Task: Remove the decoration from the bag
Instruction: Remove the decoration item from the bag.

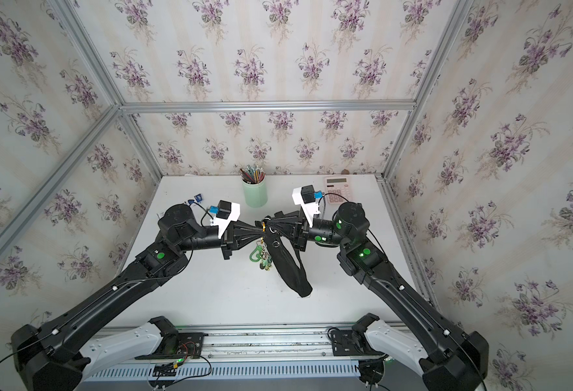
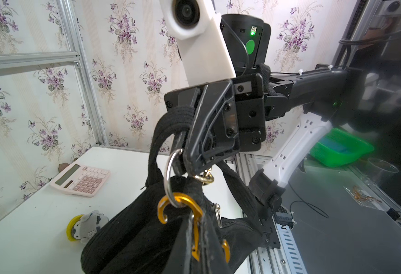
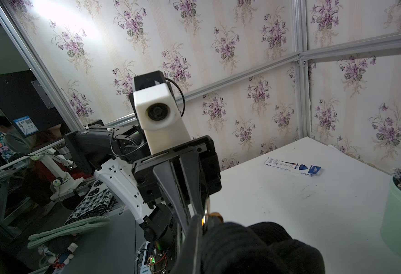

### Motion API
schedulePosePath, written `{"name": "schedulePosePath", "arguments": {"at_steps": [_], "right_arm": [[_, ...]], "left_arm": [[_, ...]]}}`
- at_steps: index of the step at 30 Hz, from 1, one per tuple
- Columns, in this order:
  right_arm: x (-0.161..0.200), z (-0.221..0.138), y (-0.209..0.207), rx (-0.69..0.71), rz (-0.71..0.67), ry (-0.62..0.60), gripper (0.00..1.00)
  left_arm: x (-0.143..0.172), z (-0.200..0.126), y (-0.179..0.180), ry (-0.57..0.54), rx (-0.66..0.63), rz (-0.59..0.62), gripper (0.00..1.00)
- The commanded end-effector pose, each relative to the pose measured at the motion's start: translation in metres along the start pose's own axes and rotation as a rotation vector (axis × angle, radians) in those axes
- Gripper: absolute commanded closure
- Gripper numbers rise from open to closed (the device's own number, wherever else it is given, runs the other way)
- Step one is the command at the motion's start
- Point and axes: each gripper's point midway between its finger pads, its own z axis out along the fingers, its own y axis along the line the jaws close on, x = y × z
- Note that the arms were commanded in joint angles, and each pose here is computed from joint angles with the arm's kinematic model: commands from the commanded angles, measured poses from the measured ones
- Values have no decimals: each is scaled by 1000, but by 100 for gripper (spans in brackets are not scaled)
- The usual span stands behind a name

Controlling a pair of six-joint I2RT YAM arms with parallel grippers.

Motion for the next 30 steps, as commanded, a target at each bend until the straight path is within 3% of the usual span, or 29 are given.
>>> {"name": "schedulePosePath", "arguments": {"at_steps": [1, 9, 22, 27, 30], "right_arm": [[-8, -2, -3, 33, -34, -31, 100], [-2, -1, -16, 92, -5, -14, 100], [15, 8, -23, 64, 71, 48, 100], [17, 8, -26, 79, 73, 52, 100], [17, 5, -39, 157, 64, 49, 100]], "left_arm": [[-5, -2, -4, -5, 16, 25, 98], [-12, -1, -9, 4, 48, 46, 99], [-28, 1, -19, 11, 118, 62, 100], [-24, 0, -12, 20, 80, 61, 100], [-13, -1, -2, 35, 24, 42, 100]]}}
